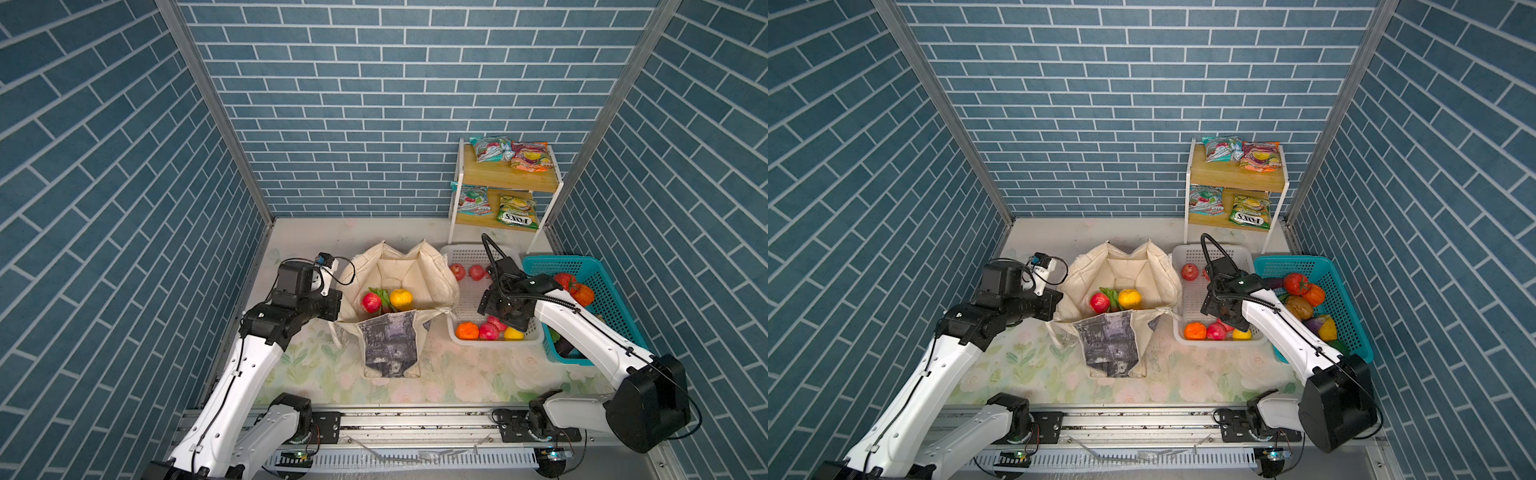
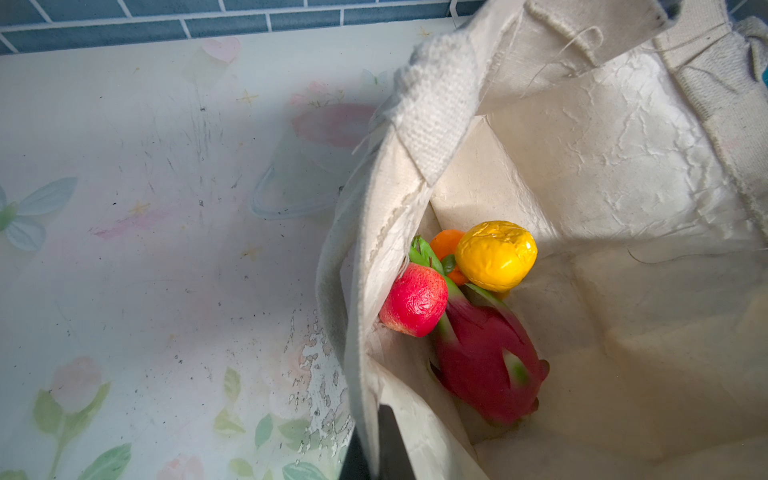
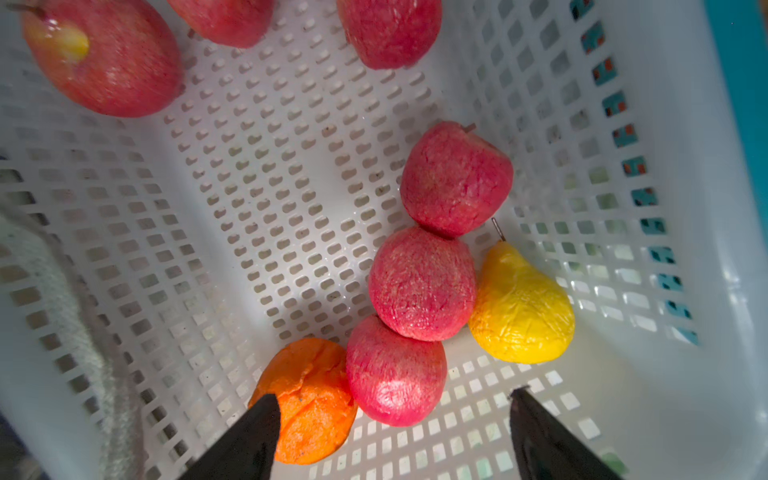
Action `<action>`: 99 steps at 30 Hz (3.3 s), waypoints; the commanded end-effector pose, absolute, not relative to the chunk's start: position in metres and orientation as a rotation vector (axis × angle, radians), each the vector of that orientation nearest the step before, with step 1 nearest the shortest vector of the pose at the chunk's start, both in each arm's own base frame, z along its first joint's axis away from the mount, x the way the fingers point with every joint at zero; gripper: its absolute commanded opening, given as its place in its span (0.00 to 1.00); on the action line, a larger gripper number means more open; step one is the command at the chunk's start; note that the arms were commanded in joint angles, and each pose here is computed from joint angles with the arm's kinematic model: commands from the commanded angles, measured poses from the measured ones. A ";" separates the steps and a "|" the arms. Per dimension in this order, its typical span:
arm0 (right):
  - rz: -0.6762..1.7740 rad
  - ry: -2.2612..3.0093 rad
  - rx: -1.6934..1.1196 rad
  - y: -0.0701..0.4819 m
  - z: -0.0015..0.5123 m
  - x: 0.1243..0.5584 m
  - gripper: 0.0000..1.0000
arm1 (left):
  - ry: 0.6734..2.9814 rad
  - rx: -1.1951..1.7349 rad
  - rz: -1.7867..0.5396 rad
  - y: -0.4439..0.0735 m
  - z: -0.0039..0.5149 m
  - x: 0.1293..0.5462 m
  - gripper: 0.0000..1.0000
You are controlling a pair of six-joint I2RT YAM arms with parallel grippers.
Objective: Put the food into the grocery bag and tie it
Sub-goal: 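Lower the right gripper and grasp a red apple in the white basket, then carry the red apple with the right gripper into the open bag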
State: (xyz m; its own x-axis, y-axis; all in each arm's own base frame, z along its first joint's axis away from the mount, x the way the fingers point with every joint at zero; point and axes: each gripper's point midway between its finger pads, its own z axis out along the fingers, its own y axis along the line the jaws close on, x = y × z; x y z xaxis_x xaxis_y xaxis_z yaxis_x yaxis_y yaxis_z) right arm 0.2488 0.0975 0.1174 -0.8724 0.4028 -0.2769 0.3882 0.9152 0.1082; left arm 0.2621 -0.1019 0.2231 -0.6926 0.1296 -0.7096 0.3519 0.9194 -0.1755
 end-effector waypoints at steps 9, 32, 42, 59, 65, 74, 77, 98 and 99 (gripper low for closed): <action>0.084 2.806 0.801 0.098 0.092 0.238 0.87 | 2.316 0.337 -0.396 -0.103 0.223 0.264 0.00; 0.072 2.877 0.867 0.101 0.050 0.236 0.81 | 2.316 0.338 -0.397 -0.103 0.223 0.264 0.00; 0.113 2.843 0.880 0.098 0.052 0.241 0.63 | 2.314 0.337 -0.395 -0.102 0.224 0.264 0.00; 0.150 2.750 0.813 0.092 0.096 0.256 0.49 | 2.310 0.338 -0.395 -0.102 0.225 0.263 0.00; 0.173 2.712 0.781 0.092 0.117 0.262 0.49 | 2.310 0.337 -0.393 -0.102 0.225 0.264 0.00; 0.239 2.621 0.709 0.098 0.162 0.285 0.49 | 2.306 0.337 -0.393 -0.102 0.226 0.263 0.00; 0.255 2.590 0.698 0.099 0.174 0.292 0.49 | 2.306 0.336 -0.392 -0.102 0.226 0.263 0.00; 0.358 2.524 0.664 0.113 0.204 0.313 0.49 | 2.308 0.337 -0.393 -0.102 0.225 0.263 0.00; 0.374 2.504 0.649 0.115 0.214 0.316 0.48 | 2.308 0.337 -0.393 -0.102 0.225 0.263 0.00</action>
